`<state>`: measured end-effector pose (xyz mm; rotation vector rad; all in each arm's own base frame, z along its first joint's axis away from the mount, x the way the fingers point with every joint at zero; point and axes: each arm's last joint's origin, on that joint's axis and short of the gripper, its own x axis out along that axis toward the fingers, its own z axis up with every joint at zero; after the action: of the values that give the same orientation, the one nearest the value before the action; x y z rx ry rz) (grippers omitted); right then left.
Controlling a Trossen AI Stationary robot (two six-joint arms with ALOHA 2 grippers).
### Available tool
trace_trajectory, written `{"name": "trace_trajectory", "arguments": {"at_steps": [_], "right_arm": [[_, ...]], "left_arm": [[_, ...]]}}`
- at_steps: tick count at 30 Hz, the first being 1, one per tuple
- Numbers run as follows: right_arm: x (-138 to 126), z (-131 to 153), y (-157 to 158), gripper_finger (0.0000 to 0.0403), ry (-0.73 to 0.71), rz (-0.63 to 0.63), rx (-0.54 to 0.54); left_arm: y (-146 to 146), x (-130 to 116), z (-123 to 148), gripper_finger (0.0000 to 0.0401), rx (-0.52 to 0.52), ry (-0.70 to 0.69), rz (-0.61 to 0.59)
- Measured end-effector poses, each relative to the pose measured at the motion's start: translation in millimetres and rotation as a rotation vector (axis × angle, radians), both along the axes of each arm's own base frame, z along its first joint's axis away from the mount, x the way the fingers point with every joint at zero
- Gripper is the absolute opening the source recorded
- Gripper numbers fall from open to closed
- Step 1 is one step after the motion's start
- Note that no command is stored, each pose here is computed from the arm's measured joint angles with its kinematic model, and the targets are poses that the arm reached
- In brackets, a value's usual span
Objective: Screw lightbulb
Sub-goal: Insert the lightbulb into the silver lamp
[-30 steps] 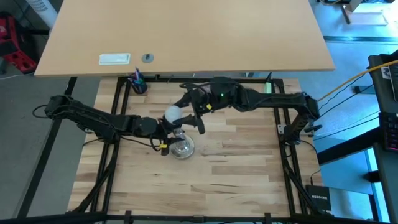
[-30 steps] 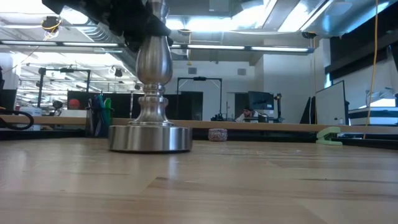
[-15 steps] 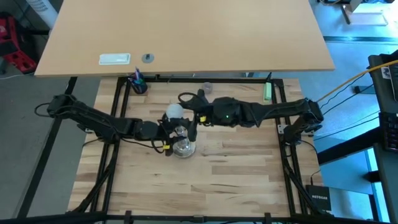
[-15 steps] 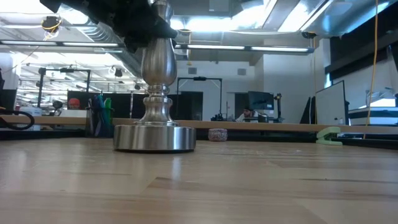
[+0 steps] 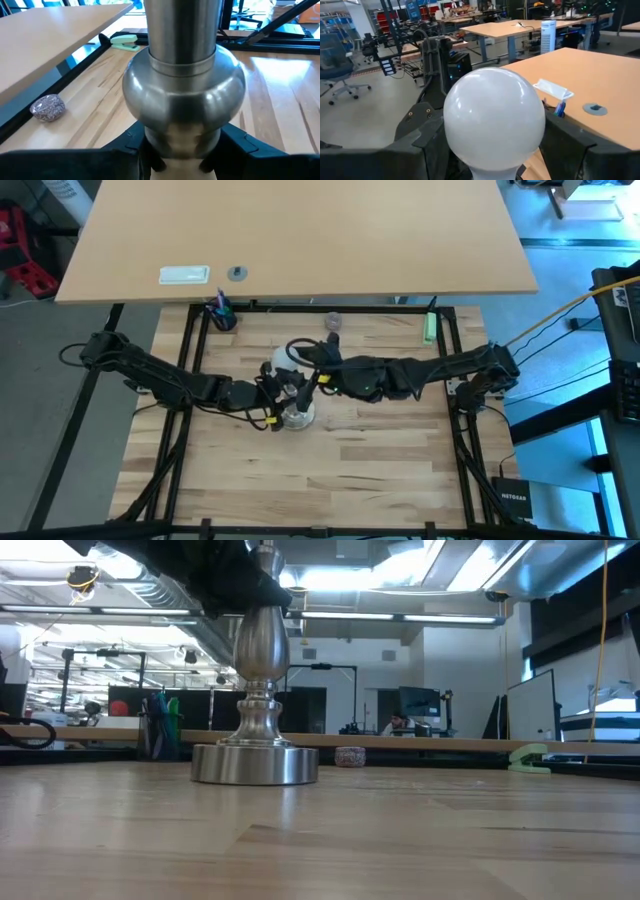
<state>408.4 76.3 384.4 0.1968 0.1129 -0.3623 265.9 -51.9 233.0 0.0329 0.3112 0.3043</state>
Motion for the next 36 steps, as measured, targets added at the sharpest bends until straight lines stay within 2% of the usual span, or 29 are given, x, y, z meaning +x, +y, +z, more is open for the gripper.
{"name": "trace_trajectory", "arguments": {"at_steps": [2,6,9,12,14,18,23,36], "right_arm": [[1.8,-1.9,0.4,0.0252,0.007,0.013,-0.01],[3.6,-3.1,1.1,0.0302,0.002,0.044,-0.002],[8.6,-16.0,3.4,0.0336,0.066,0.073,-0.05],[4.1,-4.9,4.3,0.0351,0.043,0.095,-0.058],[0.4,4.3,6.6,0.0354,0.015,0.111,-0.068],[-3.0,1.5,14.3,0.0349,0.052,0.135,-0.101],[-20.5,18.9,14.5,0.034,0.053,0.129,-0.118],[-29.4,24.6,8.6,0.032,0.099,0.137,-0.178]], "left_arm": [[0.0,0.2,-0.1,0.0133,0.0,0.0,0.001],[-0.4,0.8,1.1,0.0133,0.002,0.002,-0.01],[-0.4,0.7,0.8,0.0133,0.005,0.01,-0.009],[-0.4,0.6,0.8,0.0133,-0.002,0.006,-0.006],[-0.7,0.4,0.4,0.0133,-0.009,0.006,-0.006],[-0.8,0.2,0.1,0.0133,-0.008,0.008,-0.005],[-0.7,0.0,-0.1,0.0133,-0.018,0.007,-0.006],[-0.8,0.0,-0.3,0.0133,-0.018,0.009,-0.008]]}}
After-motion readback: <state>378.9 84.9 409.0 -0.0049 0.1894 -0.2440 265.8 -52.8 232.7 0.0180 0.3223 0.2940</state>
